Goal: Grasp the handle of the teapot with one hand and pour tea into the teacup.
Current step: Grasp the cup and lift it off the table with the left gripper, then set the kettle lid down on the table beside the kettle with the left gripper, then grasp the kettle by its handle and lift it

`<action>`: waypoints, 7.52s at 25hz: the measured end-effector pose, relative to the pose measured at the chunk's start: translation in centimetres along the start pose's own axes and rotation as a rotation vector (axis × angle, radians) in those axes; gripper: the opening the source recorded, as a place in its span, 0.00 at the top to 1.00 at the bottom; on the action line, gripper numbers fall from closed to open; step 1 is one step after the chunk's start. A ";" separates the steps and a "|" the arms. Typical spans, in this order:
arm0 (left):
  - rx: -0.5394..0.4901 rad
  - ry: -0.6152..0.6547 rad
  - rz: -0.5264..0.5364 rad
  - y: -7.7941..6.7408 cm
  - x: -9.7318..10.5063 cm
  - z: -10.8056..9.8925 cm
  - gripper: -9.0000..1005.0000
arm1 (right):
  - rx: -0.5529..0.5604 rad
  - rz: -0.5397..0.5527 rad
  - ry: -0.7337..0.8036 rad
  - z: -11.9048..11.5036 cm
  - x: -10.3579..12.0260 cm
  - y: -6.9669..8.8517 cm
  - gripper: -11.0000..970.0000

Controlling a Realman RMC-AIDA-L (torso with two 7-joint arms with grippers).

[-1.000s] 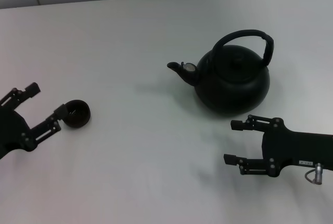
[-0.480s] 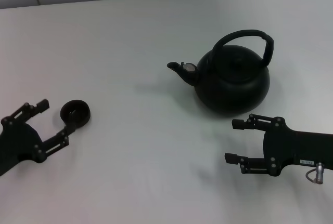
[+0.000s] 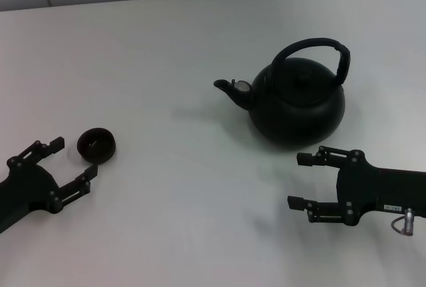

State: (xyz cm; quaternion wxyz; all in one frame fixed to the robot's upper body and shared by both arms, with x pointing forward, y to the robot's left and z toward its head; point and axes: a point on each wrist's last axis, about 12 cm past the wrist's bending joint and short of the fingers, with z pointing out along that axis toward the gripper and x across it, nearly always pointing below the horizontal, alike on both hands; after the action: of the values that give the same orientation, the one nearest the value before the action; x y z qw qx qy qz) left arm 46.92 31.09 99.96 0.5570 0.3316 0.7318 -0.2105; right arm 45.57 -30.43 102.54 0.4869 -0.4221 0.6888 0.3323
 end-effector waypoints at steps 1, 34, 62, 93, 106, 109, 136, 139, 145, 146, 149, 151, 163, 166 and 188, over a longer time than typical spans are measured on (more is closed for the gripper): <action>0.001 -0.001 0.001 0.0 0.0 0.0 0.19 | 0.000 0.000 0.000 0.0 0.0 0.0 0.19; 0.027 0.044 0.005 0.3 -1.0 3.8 0.20 | 0.001 0.005 -0.018 -0.1 -0.3 -0.1 0.19; 0.332 0.036 0.174 -3.3 -4.6 11.0 0.31 | 0.011 0.005 -0.040 -0.2 -0.4 -0.1 0.19; 0.301 -0.227 0.036 -1.0 -5.5 3.7 0.19 | 0.006 0.003 -0.044 -0.1 -0.5 -0.1 0.19; 0.270 -0.127 0.078 0.2 -3.3 -7.0 0.19 | 0.027 0.019 -0.093 -0.1 -0.5 0.2 0.19; 0.287 -0.091 0.092 0.3 -3.1 -7.0 0.19 | 0.027 0.027 -0.101 0.1 -0.5 0.3 0.19; 0.240 -0.026 0.119 0.4 -2.4 -5.9 0.19 | 0.866 -0.009 -0.335 2.2 2.9 3.9 0.19; 0.239 -0.031 0.117 0.3 -2.4 -5.8 0.19 | 0.883 -0.003 -0.329 2.6 2.6 2.9 0.19; 0.223 -0.061 0.115 0.4 -2.8 -5.6 0.19 | 0.862 -0.013 -0.318 3.8 1.8 1.2 0.19; 0.223 -0.061 0.115 0.4 -2.8 -5.6 0.19 | 0.862 -0.014 -0.315 3.9 1.7 1.0 0.19; 0.223 -0.064 0.114 0.4 -2.8 -5.5 0.19 | 0.877 -0.010 -0.311 3.9 1.6 0.5 0.19; 0.217 -0.074 0.110 0.3 -2.8 -5.5 0.19 | 0.888 -0.006 -0.311 3.9 1.6 0.3 0.19; 0.208 -0.089 0.105 0.3 -2.9 -5.6 0.19 | 0.885 0.003 -0.303 4.4 1.4 0.0 0.20; 0.208 -0.089 0.106 0.3 -2.9 -5.6 0.19 | 0.887 0.006 -0.305 4.3 1.5 0.1 0.30; 0.206 -0.088 0.107 0.4 -3.0 -5.5 0.19 | 0.886 0.005 -0.348 4.5 0.7 -0.4 0.90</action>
State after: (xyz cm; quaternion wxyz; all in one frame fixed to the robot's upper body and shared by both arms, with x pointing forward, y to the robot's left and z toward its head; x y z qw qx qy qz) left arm 43.94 34.37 104.42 0.5618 0.4161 0.6625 -0.2688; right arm 47.56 -26.91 100.48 0.7274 -0.1103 0.6732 0.0736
